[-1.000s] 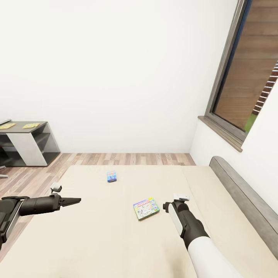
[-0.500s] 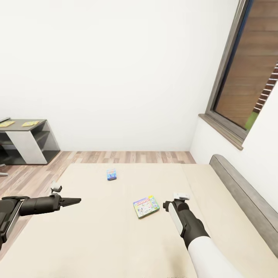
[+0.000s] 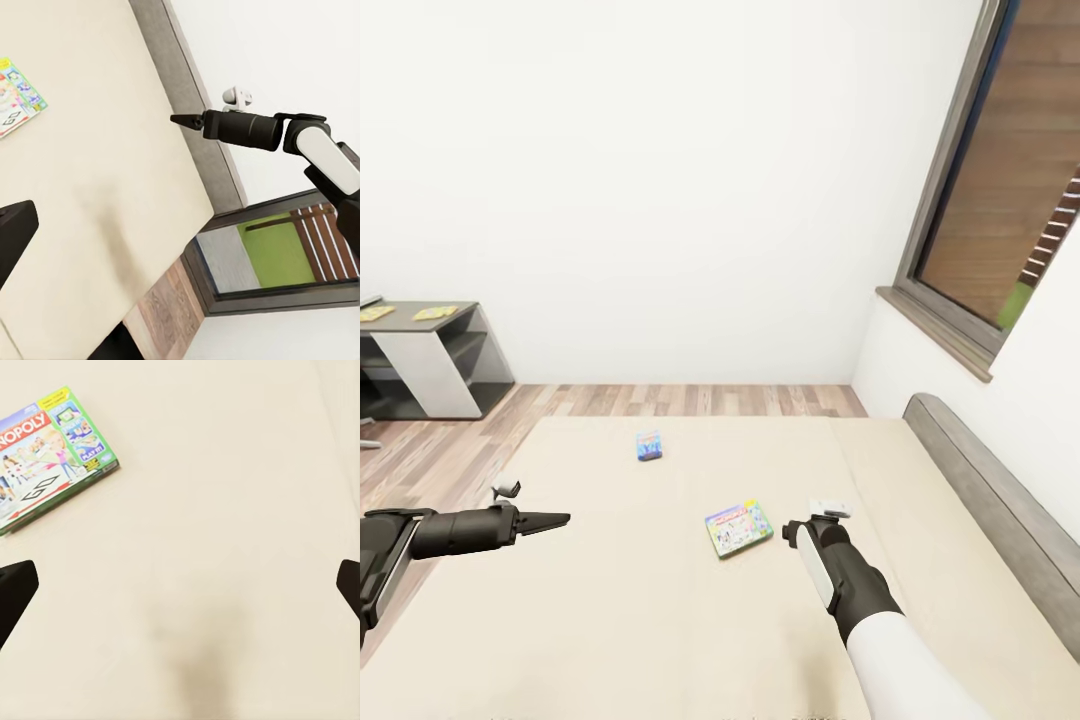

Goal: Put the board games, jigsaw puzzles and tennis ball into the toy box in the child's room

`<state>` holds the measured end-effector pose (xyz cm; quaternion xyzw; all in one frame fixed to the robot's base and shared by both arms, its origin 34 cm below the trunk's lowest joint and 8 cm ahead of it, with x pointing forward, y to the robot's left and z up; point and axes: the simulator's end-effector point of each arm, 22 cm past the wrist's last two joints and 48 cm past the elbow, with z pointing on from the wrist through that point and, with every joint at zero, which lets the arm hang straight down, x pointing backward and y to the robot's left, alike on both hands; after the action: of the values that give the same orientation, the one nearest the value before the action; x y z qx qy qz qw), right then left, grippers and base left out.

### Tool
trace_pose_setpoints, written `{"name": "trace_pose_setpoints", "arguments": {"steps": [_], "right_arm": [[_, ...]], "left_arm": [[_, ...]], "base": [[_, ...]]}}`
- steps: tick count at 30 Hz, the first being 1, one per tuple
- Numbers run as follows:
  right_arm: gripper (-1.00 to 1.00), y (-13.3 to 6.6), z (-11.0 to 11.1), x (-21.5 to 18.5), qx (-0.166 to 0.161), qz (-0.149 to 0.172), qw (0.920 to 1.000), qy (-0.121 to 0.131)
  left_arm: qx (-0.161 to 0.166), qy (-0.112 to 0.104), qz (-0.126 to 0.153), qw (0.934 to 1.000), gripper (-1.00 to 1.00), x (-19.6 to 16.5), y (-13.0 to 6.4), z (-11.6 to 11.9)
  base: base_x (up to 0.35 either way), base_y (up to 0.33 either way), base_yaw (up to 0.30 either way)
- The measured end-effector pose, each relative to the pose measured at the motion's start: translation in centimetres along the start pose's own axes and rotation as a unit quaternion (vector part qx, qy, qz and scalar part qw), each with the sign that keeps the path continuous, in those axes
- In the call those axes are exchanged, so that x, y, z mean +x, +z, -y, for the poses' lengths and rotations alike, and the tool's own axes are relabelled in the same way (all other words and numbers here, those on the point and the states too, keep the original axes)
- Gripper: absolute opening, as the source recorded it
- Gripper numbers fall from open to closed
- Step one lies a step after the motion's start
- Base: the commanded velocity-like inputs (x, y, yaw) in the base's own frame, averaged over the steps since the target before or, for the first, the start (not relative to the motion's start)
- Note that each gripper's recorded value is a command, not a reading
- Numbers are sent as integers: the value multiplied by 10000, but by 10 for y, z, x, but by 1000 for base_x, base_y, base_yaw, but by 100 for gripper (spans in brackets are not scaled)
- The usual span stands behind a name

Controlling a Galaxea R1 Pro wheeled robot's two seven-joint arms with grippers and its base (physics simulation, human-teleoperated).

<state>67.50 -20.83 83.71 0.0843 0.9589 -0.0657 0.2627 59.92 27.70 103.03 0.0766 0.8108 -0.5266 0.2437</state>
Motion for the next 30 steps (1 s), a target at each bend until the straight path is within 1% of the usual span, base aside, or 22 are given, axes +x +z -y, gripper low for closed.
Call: {"name": "trace_pose_setpoints", "arguments": {"steps": [30], "right_arm": [[100,19,-1,22,31,-240,9997,-41]], "left_arm": [[-34,-220,-112,9997,100,11,9,-20]], "base": [[0,0,0]]}}
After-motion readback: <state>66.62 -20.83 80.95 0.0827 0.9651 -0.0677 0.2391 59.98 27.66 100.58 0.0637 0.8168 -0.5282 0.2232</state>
